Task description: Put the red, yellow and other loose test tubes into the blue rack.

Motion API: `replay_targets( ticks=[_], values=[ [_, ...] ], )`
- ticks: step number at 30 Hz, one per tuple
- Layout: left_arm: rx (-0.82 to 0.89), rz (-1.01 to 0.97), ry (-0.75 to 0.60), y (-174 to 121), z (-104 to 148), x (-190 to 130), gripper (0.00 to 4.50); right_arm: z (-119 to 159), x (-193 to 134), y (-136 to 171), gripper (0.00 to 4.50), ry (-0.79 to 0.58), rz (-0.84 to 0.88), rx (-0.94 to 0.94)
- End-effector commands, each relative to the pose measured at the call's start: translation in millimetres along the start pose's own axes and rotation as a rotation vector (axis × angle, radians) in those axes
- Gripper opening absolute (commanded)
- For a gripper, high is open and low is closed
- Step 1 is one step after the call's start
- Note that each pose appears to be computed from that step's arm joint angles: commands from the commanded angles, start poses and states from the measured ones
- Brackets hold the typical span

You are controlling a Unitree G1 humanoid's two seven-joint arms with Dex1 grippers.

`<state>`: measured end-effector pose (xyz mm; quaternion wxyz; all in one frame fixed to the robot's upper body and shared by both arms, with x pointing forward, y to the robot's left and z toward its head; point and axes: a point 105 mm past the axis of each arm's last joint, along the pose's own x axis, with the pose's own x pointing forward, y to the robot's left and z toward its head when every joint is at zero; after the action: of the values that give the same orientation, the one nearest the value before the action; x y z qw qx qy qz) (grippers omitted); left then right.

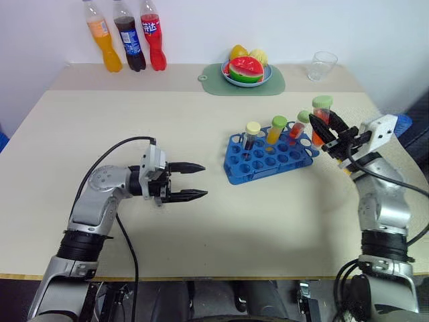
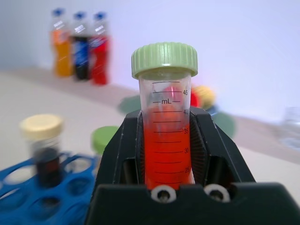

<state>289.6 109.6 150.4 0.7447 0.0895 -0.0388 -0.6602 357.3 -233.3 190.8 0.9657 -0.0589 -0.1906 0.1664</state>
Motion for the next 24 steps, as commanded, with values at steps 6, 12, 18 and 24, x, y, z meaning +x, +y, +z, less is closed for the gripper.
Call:
replay_targets(
  ticks=[6, 12, 18, 24],
  values=[
    [0.047, 0.008, -0.032, 8.0, 15.1, -0.2, 3.26, -14.4, -7.2, -3.7, 0.79, -0.088, -0.193, -0.048],
    [0.046, 0.012, -0.036, 7.7, 15.9, -0.1, 3.26, -28.0, -3.1, -1.8, 0.79, -0.1, -0.257, -0.021],
    [0.045, 0.019, -0.034, 7.4, 16.2, -1.2, 3.26, -47.8, 2.1, -4.1, 0.79, -0.071, -0.308, 0.001],
    [0.043, 0.027, -0.027, 5.8, 16.1, -4.1, 3.26, -58.5, 10.7, 6.3, 0.79, -0.066, -0.3, 0.029]
  ],
)
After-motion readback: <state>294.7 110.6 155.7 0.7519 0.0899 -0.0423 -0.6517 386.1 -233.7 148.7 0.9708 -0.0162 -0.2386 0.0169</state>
